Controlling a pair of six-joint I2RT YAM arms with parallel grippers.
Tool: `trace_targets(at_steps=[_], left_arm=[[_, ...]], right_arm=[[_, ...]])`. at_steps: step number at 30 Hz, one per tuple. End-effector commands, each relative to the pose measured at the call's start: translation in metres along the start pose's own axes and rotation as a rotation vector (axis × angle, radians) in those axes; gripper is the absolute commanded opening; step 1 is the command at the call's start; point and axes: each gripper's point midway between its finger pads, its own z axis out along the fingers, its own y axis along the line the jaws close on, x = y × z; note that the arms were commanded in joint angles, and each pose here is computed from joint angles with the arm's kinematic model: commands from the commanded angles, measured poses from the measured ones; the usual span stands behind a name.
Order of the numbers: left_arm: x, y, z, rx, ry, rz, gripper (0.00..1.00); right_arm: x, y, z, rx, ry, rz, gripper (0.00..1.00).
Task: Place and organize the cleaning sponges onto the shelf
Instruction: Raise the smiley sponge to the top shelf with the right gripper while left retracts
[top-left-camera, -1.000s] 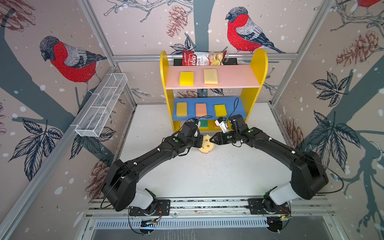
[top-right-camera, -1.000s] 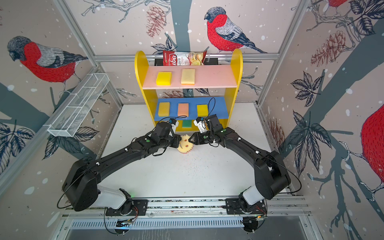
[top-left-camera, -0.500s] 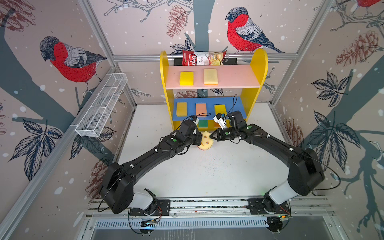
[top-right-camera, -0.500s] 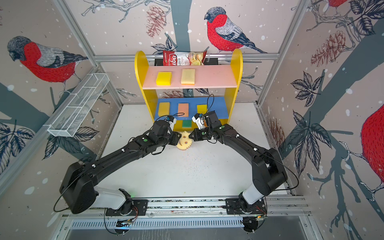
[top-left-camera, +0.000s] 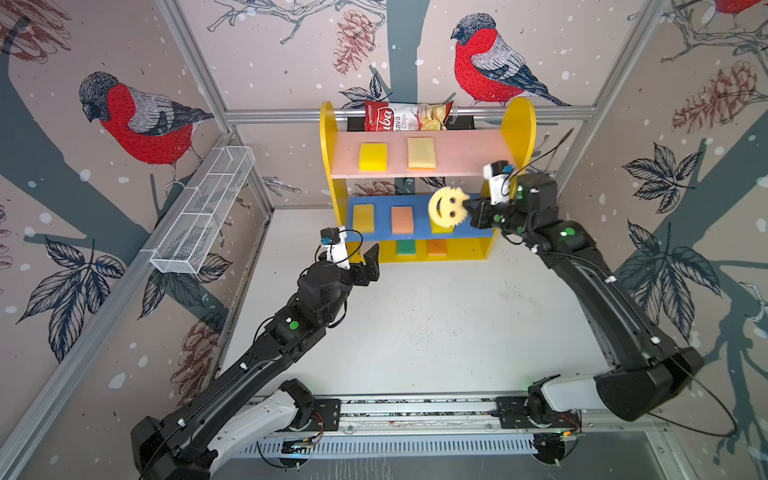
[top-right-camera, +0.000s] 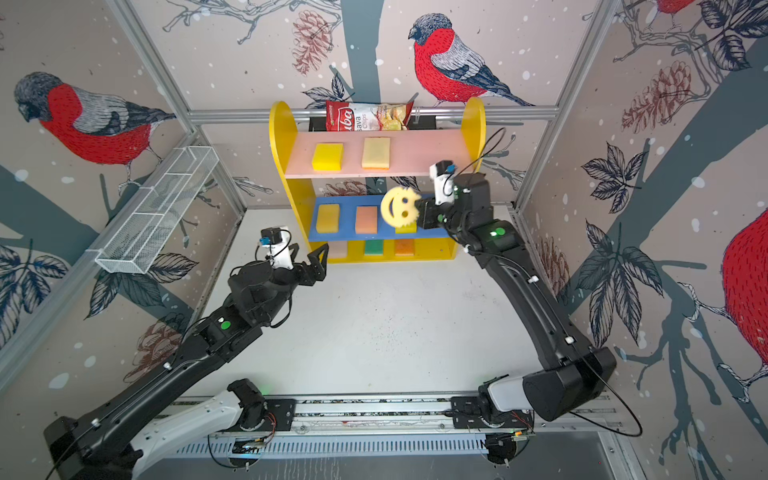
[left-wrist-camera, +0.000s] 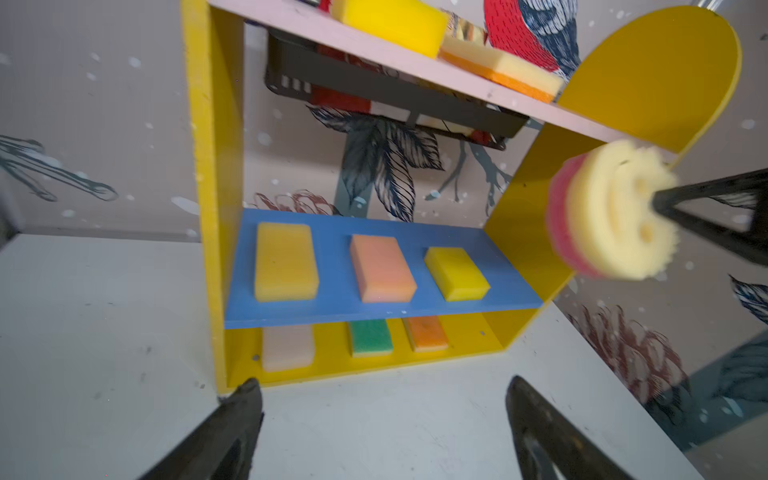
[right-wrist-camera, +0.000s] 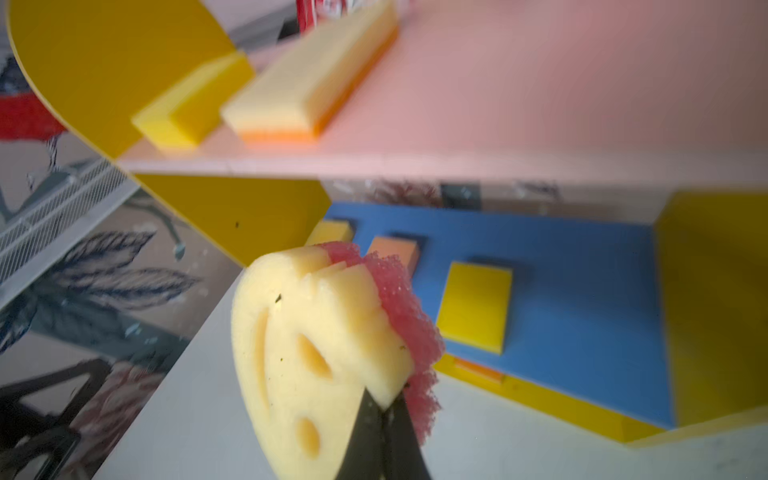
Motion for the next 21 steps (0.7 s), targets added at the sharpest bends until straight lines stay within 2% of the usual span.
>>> trace_targets(at_steps=[1, 6, 11, 16, 21], left_arm=[[-0.015, 0.026, -0.010, -0.138, -0.070, 0.031, 0.90], [-0.021, 0.043, -0.024, -0.211, -0.101, 0.028, 0.90], [-0.030, 0.055, -0.037, -0.258, -0.143, -0.003, 0.90], [-0.032, 0.066, -0.049, -0.300, -0.171, -0.028, 0.90], [-0.031, 0.072, -0.057, -0.315, -0.175, -0.049, 0.90]], right_arm=[[-0.045, -0.016, -0.020, 0.125, -0.142, -0.033, 0.00], [-0.094, -0.017, -0.037, 0.161, -0.293, -0.021, 0.00], [-0.122, -0.017, -0.042, 0.153, -0.394, 0.042, 0.00], [-0.140, -0.014, -0.031, 0.127, -0.412, 0.085, 0.00], [-0.141, -0.025, -0.011, 0.162, -0.369, 0.132, 0.00]])
